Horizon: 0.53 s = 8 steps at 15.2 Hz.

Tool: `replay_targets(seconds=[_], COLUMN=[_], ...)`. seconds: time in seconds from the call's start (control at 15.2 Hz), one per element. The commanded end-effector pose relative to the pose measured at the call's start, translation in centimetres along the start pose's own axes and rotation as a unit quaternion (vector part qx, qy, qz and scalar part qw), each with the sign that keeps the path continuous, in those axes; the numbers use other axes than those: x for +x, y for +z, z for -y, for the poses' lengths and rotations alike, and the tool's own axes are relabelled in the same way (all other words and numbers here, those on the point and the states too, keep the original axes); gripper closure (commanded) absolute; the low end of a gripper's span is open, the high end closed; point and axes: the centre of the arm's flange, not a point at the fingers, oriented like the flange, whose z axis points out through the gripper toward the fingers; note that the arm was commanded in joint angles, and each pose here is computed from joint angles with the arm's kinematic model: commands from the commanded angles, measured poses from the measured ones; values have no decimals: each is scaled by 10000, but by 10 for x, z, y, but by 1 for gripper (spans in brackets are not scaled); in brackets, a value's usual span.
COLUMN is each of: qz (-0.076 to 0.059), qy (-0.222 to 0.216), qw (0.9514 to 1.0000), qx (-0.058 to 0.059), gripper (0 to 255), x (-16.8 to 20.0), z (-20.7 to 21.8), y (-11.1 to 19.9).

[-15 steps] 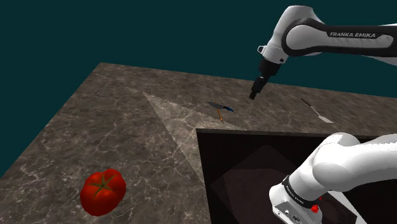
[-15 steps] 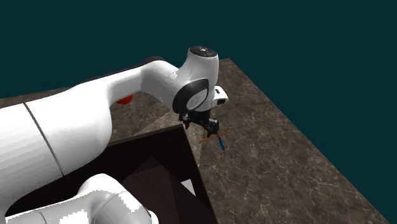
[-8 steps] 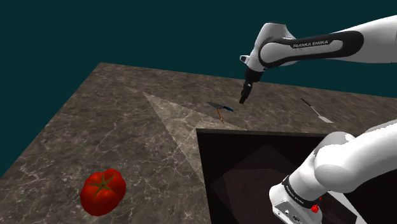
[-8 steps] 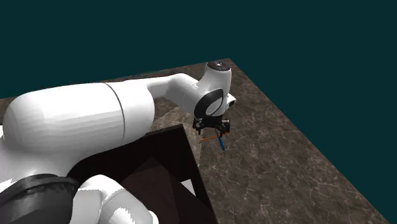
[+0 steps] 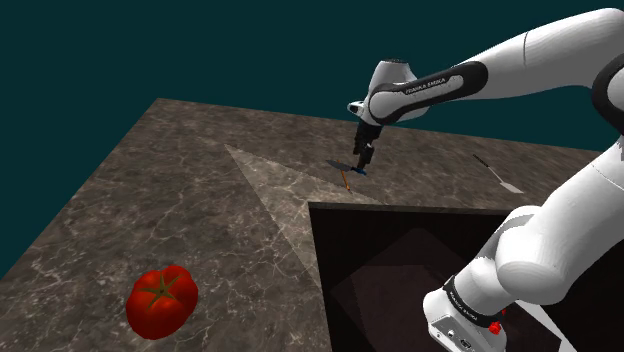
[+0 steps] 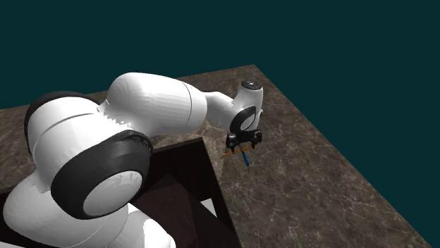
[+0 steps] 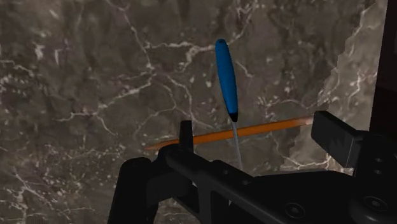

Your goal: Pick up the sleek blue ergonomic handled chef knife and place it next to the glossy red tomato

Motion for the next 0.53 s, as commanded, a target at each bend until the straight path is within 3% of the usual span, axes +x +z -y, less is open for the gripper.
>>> replay_targets(seconds=[0.0, 0.46], qz=[14, 14], qy=[-241, -241], qw=[9997, 9997], qx=[-25, -25], gripper=[0, 0], x=[7, 7], z=[-6, -6], y=[16, 50])
